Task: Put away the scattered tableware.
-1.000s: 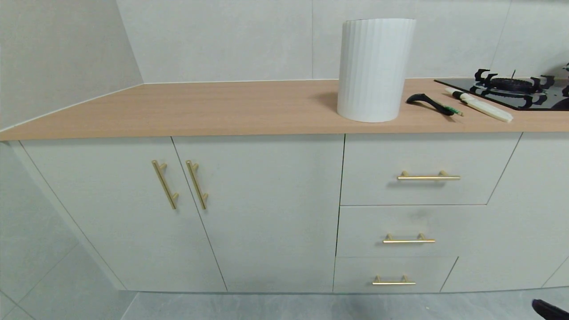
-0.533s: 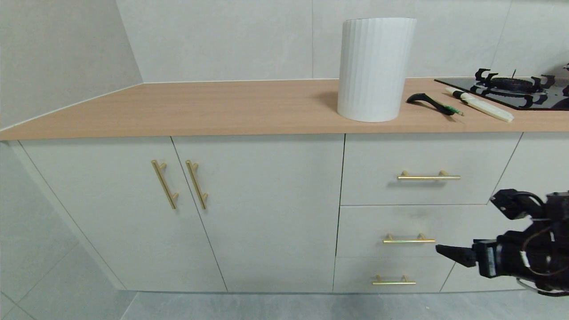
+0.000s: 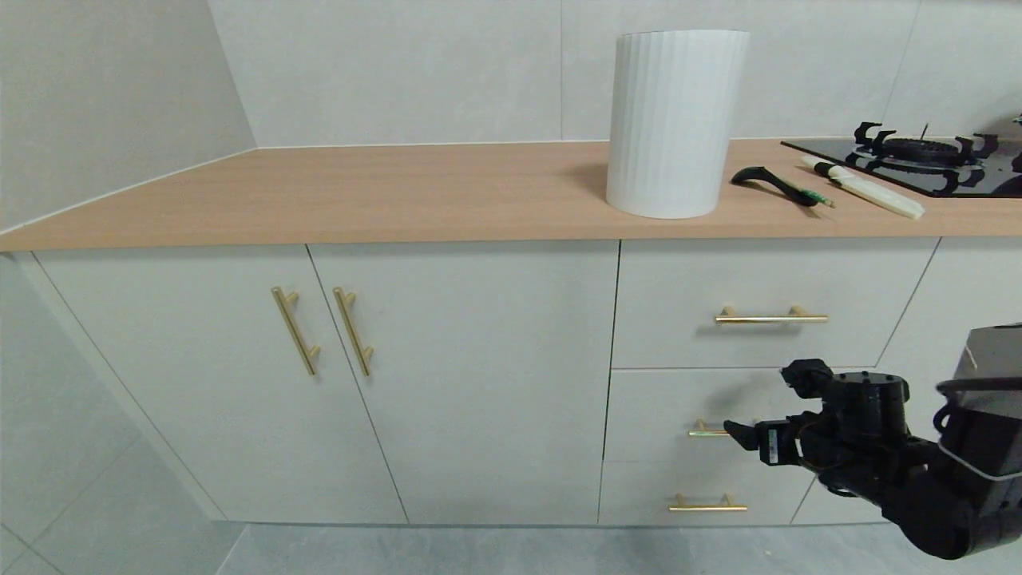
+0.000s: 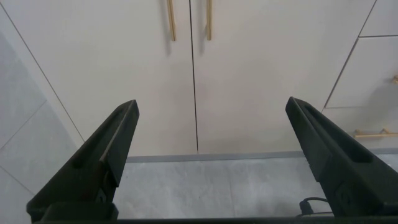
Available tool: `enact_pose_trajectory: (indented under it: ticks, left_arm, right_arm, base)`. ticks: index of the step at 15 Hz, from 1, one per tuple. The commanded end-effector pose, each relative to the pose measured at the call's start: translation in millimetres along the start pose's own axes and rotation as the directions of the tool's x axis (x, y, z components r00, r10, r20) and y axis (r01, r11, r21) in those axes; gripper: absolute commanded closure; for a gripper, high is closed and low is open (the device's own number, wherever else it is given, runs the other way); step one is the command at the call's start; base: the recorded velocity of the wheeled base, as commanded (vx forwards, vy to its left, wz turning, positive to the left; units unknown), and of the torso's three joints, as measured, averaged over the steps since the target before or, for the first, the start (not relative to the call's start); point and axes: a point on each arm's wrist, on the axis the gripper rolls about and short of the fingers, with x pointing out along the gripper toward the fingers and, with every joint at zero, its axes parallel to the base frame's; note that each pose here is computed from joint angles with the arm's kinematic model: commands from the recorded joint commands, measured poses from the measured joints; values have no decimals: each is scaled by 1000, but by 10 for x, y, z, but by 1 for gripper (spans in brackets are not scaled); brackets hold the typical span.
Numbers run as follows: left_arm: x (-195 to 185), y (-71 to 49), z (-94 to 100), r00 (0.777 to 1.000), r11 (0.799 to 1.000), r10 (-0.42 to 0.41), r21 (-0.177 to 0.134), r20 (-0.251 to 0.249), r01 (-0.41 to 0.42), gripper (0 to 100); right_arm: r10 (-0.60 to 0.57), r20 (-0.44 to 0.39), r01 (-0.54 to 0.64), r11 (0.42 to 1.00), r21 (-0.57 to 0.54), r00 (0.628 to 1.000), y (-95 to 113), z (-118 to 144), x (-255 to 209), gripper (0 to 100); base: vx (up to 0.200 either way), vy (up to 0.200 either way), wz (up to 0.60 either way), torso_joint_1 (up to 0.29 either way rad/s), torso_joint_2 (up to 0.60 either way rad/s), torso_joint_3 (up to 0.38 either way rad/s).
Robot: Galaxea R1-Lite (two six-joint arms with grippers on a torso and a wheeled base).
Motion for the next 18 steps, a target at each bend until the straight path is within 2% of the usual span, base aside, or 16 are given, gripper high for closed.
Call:
enact_pose_trajectory:
  ticks: [1, 6, 12, 18]
  left_arm:
    - [1, 0, 0, 1000, 1000, 0, 0, -2, 0, 0]
    - [1, 0, 0, 1000, 1000, 0, 0, -2, 0, 0]
    - [1, 0, 0, 1000, 1000, 0, 0, -2, 0, 0]
    - [0, 0, -1, 1000, 1000, 0, 0, -1, 0, 0]
  right_arm:
    - [-28, -68, 28, 1000, 0, 997, -30, -252, 241, 0]
    - [-106, -16, 106, 994, 12, 994, -109, -195, 516, 0]
    - [-114, -67, 114, 993, 1, 991, -124, -368, 601, 0]
    - [-115, -87, 115, 993, -2, 990, -125, -394, 593, 0]
  base:
    - [0, 0, 0, 0, 0, 0]
    - [0, 0, 0, 0, 0, 0]
    - [0, 0, 0, 0, 0, 0]
    - [0, 0, 0, 0, 0, 0]
